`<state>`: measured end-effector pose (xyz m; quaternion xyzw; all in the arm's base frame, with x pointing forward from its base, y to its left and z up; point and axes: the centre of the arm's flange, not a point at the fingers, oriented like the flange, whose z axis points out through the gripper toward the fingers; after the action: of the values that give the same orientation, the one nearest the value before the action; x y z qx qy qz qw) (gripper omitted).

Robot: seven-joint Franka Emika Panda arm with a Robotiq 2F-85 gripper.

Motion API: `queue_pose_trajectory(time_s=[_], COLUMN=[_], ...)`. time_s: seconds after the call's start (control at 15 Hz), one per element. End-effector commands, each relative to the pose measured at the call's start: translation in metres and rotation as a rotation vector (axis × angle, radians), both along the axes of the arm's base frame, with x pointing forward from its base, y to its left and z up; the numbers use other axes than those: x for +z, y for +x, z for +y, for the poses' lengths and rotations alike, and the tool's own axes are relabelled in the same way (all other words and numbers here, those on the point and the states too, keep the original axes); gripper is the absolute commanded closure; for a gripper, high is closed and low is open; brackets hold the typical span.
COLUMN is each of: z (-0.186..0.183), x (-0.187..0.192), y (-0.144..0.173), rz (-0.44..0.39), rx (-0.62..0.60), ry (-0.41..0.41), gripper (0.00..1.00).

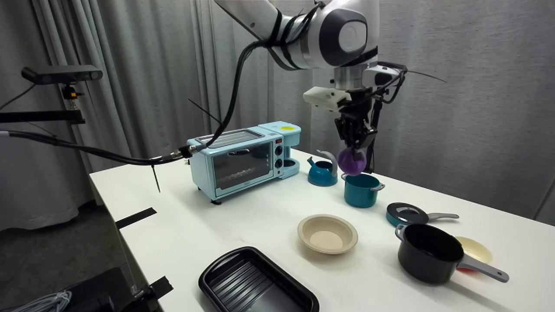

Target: Put the purple plushy on the cream colored plate

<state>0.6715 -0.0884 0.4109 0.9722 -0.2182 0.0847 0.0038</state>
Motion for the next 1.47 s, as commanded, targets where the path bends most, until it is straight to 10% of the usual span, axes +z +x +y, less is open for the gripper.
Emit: queue_pose_trajectory(time_s=[0.0,0.47,1.07,1.13,1.4], z=[0.002,0.008,0.034,0.036,0.042], x=[-0.046,-0.129,-0.16,-0.161,-0.15], y=[-0.03,-0.063,-0.041,-0.04,-0.035], rz=[0.088,0.256,0.16,0.155,0.14], rx=[0.064,0.139,0.181,0.18,0.184], ry=[-0.038,-0.123,-0.138,-0.141,-0.136], gripper=[0.96,0.96,0.96,0.58,0.35])
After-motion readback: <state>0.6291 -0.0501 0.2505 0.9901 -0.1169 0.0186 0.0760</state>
